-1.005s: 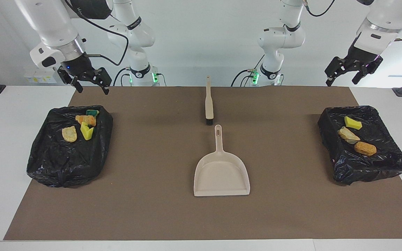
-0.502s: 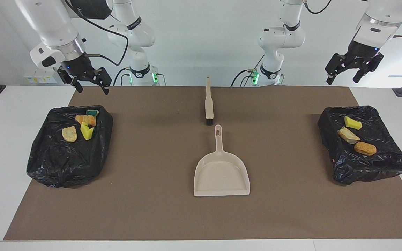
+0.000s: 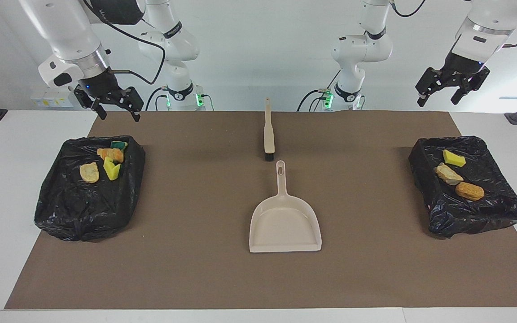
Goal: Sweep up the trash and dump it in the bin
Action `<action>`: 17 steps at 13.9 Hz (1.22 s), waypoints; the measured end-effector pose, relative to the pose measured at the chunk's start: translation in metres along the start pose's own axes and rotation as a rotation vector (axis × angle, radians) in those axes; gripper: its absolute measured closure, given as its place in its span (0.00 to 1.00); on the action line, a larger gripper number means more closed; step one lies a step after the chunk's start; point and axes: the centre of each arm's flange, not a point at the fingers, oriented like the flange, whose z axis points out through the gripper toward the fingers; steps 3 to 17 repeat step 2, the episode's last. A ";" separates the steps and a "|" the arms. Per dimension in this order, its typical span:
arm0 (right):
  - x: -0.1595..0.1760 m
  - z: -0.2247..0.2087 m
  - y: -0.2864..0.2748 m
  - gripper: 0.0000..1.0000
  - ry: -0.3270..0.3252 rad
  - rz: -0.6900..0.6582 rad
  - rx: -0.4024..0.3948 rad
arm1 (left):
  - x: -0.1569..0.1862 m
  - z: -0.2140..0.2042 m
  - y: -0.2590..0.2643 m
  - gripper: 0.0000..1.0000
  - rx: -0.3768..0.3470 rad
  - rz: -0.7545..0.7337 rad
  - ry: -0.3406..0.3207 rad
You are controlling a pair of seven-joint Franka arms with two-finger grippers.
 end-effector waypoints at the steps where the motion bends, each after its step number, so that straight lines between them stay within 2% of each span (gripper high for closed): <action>1: 0.000 0.000 0.000 0.00 0.000 0.000 0.000 | 0.000 0.000 0.000 0.00 0.000 0.001 0.000; 17: 0.000 0.000 0.000 0.00 0.000 0.000 0.000 | 0.000 0.000 0.000 0.00 0.000 0.001 0.000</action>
